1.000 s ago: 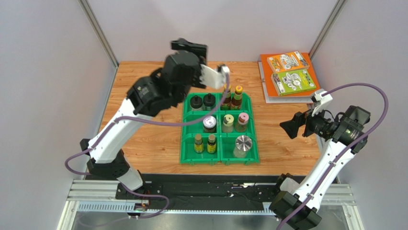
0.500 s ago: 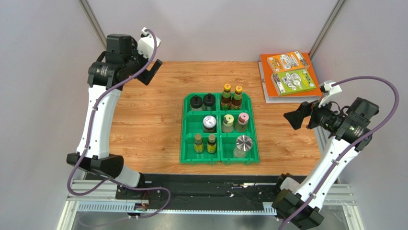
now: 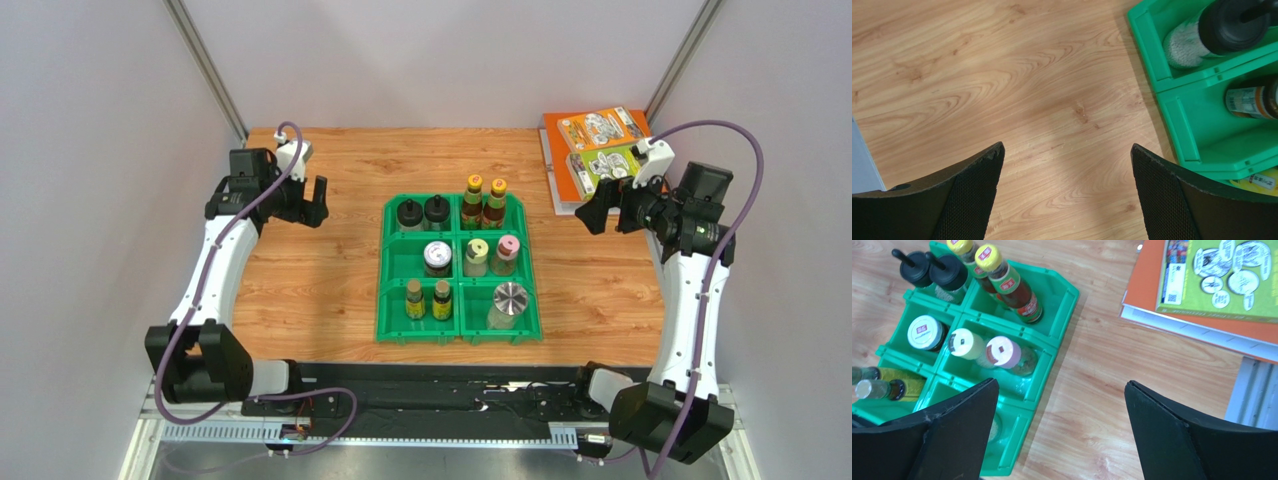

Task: Organize the condiment bottles
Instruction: Reset both arms

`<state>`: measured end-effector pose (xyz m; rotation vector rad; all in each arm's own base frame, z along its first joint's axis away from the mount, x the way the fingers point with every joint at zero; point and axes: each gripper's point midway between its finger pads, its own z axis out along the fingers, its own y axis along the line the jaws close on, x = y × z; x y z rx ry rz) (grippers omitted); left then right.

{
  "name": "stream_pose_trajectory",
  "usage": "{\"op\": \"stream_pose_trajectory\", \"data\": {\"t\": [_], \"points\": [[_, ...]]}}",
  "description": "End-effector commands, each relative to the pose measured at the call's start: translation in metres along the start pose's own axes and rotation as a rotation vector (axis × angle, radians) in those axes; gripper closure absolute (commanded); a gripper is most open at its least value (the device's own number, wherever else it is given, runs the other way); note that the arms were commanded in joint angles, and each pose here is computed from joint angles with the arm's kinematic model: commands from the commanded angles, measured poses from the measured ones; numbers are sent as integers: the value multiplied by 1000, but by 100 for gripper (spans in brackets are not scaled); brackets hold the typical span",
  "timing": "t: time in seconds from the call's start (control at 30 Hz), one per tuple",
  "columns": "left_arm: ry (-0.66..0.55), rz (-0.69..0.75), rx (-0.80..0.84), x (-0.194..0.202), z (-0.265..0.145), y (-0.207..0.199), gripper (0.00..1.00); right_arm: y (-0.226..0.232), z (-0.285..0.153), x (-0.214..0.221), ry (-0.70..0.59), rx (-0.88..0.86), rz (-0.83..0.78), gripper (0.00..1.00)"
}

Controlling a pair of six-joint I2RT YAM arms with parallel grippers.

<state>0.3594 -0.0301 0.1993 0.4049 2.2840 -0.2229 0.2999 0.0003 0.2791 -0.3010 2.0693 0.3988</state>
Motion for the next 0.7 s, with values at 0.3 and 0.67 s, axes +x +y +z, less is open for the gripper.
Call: {"op": "stream_pose_trajectory", "data": {"t": [0.3, 0.67], "points": [[-278, 62, 10, -52, -33, -12, 1, -20, -1, -37, -160, 133, -37, 0], [-273, 53, 7, -54, -29, -11, 0, -21, -2, -42, -174, 142, -47, 0]]}}
